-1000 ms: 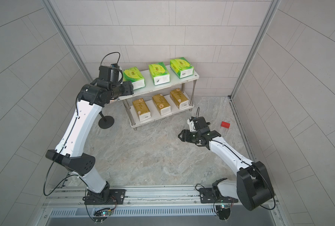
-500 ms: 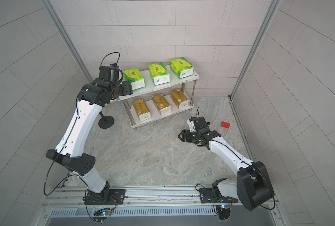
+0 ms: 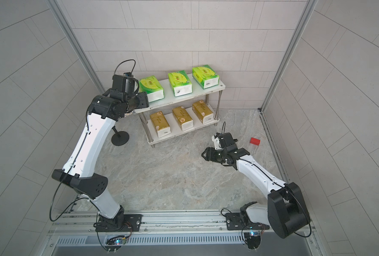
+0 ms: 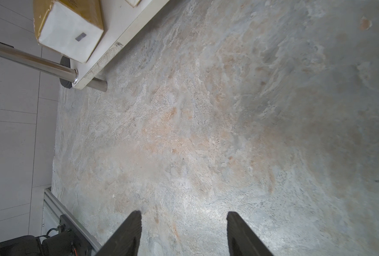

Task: Place the tissue boxes on the shelf by color
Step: Place a box of tissues on the shelf, then reset both arms

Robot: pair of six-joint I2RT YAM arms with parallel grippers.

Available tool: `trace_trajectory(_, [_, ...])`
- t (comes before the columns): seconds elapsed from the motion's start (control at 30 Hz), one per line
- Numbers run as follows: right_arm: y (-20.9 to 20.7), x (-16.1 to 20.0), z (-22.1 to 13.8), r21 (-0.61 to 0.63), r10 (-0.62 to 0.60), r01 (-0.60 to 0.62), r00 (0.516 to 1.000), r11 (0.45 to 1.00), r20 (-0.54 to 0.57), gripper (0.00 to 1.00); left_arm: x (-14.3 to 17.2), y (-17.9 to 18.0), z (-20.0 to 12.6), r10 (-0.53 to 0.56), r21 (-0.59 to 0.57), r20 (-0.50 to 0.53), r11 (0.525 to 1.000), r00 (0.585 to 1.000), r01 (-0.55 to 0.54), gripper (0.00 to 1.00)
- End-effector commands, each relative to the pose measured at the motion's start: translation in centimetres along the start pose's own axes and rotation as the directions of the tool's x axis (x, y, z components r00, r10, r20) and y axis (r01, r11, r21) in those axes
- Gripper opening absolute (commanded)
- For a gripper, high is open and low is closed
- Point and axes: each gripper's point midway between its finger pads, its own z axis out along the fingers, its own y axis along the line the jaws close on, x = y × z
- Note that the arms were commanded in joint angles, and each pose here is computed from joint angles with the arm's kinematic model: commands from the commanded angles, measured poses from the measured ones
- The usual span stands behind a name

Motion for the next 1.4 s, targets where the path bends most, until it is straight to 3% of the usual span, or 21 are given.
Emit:
trace_trajectory(0.0, [0.0,0.1,-0.2,-0.002,-0.005,0.005,1.000,1.000,0.011,0.65,0.1,0.9,0.2,-0.002,-0.031,0.000,1.000,1.000,0.002,0.66])
trace_trajectory(0.53, [0.0,0.3,-0.4,0.001,-0.007,0.007,1.000,1.000,0.009,0.65,0.0,1.2,0.7,-0.023,-0.023,0.007,0.999,1.000,0.023,0.65])
trace_trajectory(0.77, [0.0,0.0,-0.5,0.008,-0.017,0.017,1.000,1.000,0.008,0.66,-0.4,-0.1,-2.2,-0.054,0.091,0.039,0.995,0.998,0.051,0.65])
trace_trajectory(0.9, [-0.1,-0.5,-0.6,0.018,-0.028,0.027,1.000,0.999,0.007,0.72,0.3,-1.0,-4.6,-0.047,0.150,0.052,0.988,0.998,0.039,0.65])
trace_trajectory(1.1, [-0.3,-1.5,-0.9,0.040,-0.039,0.038,0.999,0.998,0.019,0.80,4.1,-0.4,-7.5,-0.053,0.182,0.018,0.982,0.998,0.048,0.65])
trace_trajectory(1.2, [-0.5,-2.0,-1.0,0.053,-0.040,0.038,0.999,0.998,0.030,0.87,7.0,-0.3,-8.4,-0.049,0.213,-0.034,0.975,0.998,0.055,0.65])
trace_trajectory(1.27, [-0.7,-2.5,-1.3,0.069,-0.043,0.040,0.998,0.997,0.039,0.98,9.2,-0.4,-8.8,-0.031,0.233,-0.076,0.971,0.997,0.048,0.65])
trace_trajectory(1.37, [-1.1,-3.4,-1.7,0.105,-0.064,0.058,0.996,0.993,0.056,1.00,13.5,-0.1,-8.3,0.017,0.234,-0.160,0.972,0.987,0.021,0.65])
